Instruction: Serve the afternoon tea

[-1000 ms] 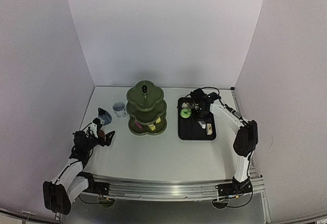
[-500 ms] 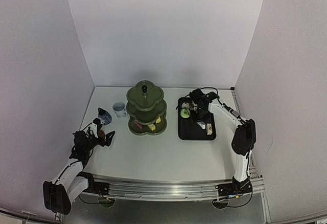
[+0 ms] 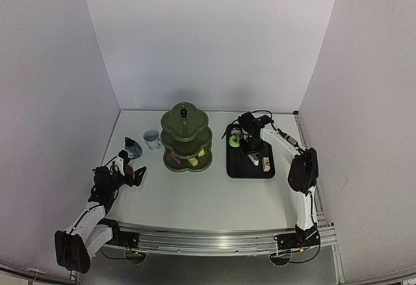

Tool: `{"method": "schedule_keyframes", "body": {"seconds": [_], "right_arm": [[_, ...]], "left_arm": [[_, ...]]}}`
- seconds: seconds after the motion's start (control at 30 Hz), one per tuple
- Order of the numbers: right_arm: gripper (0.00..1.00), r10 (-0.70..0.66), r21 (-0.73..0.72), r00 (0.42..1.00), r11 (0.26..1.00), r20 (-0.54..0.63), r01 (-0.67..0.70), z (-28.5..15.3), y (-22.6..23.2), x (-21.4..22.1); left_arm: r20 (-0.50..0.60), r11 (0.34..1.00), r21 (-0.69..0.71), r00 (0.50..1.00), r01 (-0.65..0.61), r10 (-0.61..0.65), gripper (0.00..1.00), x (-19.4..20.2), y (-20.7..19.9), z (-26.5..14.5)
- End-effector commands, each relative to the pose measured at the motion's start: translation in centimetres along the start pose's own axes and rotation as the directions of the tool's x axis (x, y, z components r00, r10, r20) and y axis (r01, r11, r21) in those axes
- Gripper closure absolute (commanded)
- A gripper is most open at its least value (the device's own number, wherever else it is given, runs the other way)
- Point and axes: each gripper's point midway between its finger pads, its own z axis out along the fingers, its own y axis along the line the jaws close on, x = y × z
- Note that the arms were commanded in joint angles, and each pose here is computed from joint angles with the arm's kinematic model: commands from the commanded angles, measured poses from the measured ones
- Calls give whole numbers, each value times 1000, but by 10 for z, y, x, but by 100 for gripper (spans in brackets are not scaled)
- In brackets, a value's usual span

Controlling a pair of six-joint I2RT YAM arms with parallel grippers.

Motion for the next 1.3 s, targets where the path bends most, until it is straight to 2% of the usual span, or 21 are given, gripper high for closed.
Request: {"method": "schedule_keyframes", "body": {"seconds": [0.0,0.1,0.4,0.9,1.07,1.27], "right_arm": [[76,1,-27,1000,1000,0,-1,-3,3,-4],[87,6,-31,1000,999,-12,-6,-3,3,1],[100,17,-38,1000,999,14,-16,-25,-1,9],[100,104,-102,977,991,187,-86,-94,-4,1],[100,82,-188,944,982,321,-22,-130,30,-26],[100,8,-221,935,972,355,75,-135,74,-31]], "left_arm": [[54,999,-10,998,-44,45,0,-23,0,-2],[54,999,-12,997,-47,48,0,-23,0,-2],[55,999,-9,997,-46,47,0,-23,0,-2],[59,999,-4,997,-42,42,0,-26,0,-1],[57,999,0,998,-37,37,0,-25,-1,0],[60,999,-6,997,-44,44,0,-28,0,-1]]}}
